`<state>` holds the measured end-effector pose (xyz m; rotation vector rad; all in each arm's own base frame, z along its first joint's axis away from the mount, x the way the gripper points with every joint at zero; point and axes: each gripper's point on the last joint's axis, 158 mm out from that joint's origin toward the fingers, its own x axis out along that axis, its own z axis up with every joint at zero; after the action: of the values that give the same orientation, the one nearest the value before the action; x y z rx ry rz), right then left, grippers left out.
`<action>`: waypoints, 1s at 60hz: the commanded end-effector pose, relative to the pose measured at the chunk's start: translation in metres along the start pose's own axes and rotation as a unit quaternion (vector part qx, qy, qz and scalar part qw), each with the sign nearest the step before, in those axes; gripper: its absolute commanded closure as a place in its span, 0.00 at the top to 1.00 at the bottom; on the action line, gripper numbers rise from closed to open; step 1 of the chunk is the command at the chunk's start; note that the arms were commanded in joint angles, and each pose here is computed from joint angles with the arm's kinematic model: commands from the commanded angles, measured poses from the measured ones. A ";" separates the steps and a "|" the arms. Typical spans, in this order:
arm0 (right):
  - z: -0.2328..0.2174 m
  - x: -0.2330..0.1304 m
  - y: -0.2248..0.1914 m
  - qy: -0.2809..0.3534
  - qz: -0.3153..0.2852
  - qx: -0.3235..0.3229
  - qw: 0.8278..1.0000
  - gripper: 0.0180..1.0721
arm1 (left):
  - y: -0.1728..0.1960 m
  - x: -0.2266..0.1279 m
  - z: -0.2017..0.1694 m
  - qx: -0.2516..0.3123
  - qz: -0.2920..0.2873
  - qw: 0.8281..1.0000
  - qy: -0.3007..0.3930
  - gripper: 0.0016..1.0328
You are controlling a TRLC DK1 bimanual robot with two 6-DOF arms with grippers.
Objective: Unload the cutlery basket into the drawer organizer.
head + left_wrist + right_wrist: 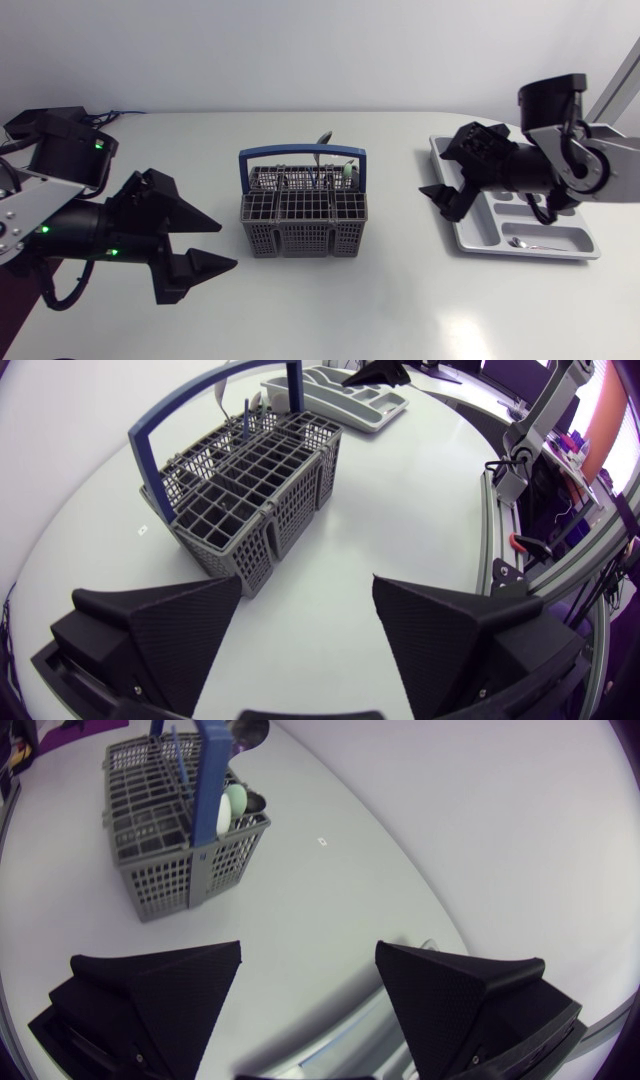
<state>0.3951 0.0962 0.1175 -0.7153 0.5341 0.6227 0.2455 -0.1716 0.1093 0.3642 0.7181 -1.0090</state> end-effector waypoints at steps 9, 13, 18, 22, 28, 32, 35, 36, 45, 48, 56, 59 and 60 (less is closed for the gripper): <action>0.032 0.048 0.003 -0.009 0.066 0.119 0.991 0.74 | -0.001 0.037 -0.027 0.014 -0.008 0.999 0.035 0.74; 0.038 0.062 0.002 -0.012 0.081 0.139 0.987 0.60 | 0.000 0.044 -0.028 0.023 -0.005 0.999 0.037 0.66; 0.042 0.079 0.001 -0.010 0.095 0.161 0.982 0.42 | 0.000 0.056 -0.031 0.027 -0.003 0.999 0.046 0.52; 0.045 0.091 0.003 -0.010 0.106 0.171 0.980 0.33 | 0.001 0.065 -0.033 0.030 -0.003 0.998 0.051 0.44; 0.047 0.108 0.007 -0.004 0.123 0.184 0.975 0.19 | 0.006 0.079 -0.035 0.033 0.004 0.998 0.057 0.29; 0.048 0.118 0.008 -0.001 0.137 0.197 0.971 0.12 | 0.010 0.088 -0.038 0.035 0.009 0.997 0.062 0.22; 0.046 0.127 0.012 0.006 0.147 0.203 0.968 0.12 | 0.013 0.096 -0.041 0.035 0.012 0.997 0.067 0.15; 0.047 0.130 0.013 0.006 0.151 0.206 0.967 0.11 | 0.014 0.098 -0.043 0.036 0.013 0.997 0.069 0.12; 0.047 0.153 0.020 0.017 0.176 0.235 0.956 0.10 | 0.018 0.108 -0.048 0.039 0.019 0.996 0.076 0.10; 0.047 0.162 0.020 0.019 0.181 0.247 0.952 0.09 | 0.019 0.110 -0.049 0.040 0.021 0.996 0.076 0.09; 0.056 0.179 0.028 0.020 0.213 0.277 0.937 0.09 | 0.024 0.112 -0.053 0.037 0.028 0.996 0.079 0.09; 0.061 0.183 0.032 0.019 0.225 0.283 0.932 0.09 | 0.026 0.112 -0.054 0.036 0.031 0.996 0.077 0.09; 0.064 0.183 0.033 0.019 0.229 0.282 0.931 0.09 | 0.027 0.112 -0.055 0.035 0.032 0.996 0.077 0.09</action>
<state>0.5143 0.2081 0.0325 -0.1001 0.8470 0.8180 0.2922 -0.2039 0.0055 0.5370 0.7656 -0.9626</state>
